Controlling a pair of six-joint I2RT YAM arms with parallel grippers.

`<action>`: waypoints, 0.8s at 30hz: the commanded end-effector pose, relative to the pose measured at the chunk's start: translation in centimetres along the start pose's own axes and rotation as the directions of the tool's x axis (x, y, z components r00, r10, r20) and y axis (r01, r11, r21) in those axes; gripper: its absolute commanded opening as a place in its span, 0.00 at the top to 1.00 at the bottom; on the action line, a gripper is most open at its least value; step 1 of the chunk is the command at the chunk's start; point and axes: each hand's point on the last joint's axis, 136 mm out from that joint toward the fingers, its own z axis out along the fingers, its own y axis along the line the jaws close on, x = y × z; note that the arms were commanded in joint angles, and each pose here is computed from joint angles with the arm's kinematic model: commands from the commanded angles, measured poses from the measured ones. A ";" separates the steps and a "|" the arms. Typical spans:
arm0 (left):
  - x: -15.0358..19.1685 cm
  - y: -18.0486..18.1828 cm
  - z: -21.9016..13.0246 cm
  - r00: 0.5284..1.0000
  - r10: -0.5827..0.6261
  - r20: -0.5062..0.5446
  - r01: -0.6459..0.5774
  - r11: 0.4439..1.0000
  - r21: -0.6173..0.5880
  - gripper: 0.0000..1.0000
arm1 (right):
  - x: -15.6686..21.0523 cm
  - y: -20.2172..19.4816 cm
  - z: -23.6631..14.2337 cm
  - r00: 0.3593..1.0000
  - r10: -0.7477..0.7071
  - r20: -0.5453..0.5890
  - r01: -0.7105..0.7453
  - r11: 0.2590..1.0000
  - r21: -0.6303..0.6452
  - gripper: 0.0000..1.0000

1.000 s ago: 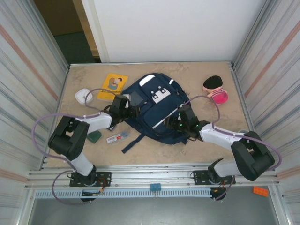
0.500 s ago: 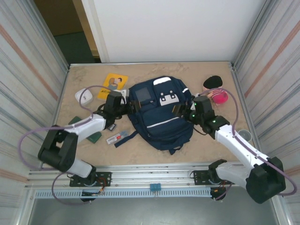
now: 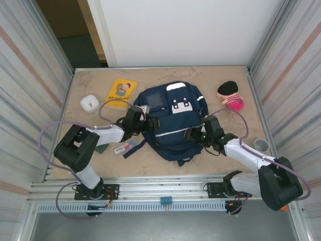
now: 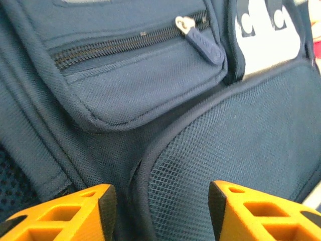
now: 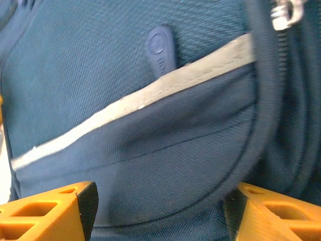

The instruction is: Pack the student bag

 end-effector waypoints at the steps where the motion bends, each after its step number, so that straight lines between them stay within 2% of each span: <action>1: -0.5 1.1 1.2 1.000 -0.027 -0.008 0.026 0.999 -0.020 0.46 | 1.8 2.7 0.4 1.000 -0.001 -0.005 0.001 0.998 -0.064 0.32; 7: -3.5 1.7 -0.3 0.999 0.020 0.042 -0.017 0.998 -0.056 0.41 | 1.5 5.6 -0.7 0.997 -0.073 0.022 0.075 0.992 -0.103 0.29; 11: -5.5 -0.8 -3.4 0.979 0.179 0.097 -0.172 0.982 -0.077 0.34 | -0.3 5.2 -3.0 0.992 -0.105 0.074 0.111 0.991 -0.082 0.25; 13: -5.9 -2.7 -4.8 0.948 0.300 0.108 -0.290 0.952 -0.098 0.30 | -1.4 4.6 -4.7 0.991 -0.091 0.103 0.100 0.991 -0.093 0.25; 17: -4.8 -7.0 -6.2 0.829 0.550 0.100 -0.542 0.835 -0.091 0.28 | -3.3 2.9 -7.7 0.984 -0.043 0.173 0.067 0.988 -0.138 0.24; 20: -2.5 -9.6 -5.9 0.690 0.719 0.079 -0.720 0.694 -0.030 0.28 | -4.0 1.7 -9.2 0.979 0.010 0.204 0.031 0.980 -0.196 0.23; 22: -0.6 -11.0 -5.4 0.610 0.790 0.066 -0.793 0.607 0.055 0.28 | -4.1 0.9 -9.6 0.979 0.043 0.201 0.003 0.975 -0.221 0.23; 24: 0.9 -11.8 -4.8 0.568 0.822 0.047 -0.820 0.559 0.125 0.25 | -3.9 0.3 -9.7 0.979 0.065 0.191 -0.019 0.972 -0.234 0.23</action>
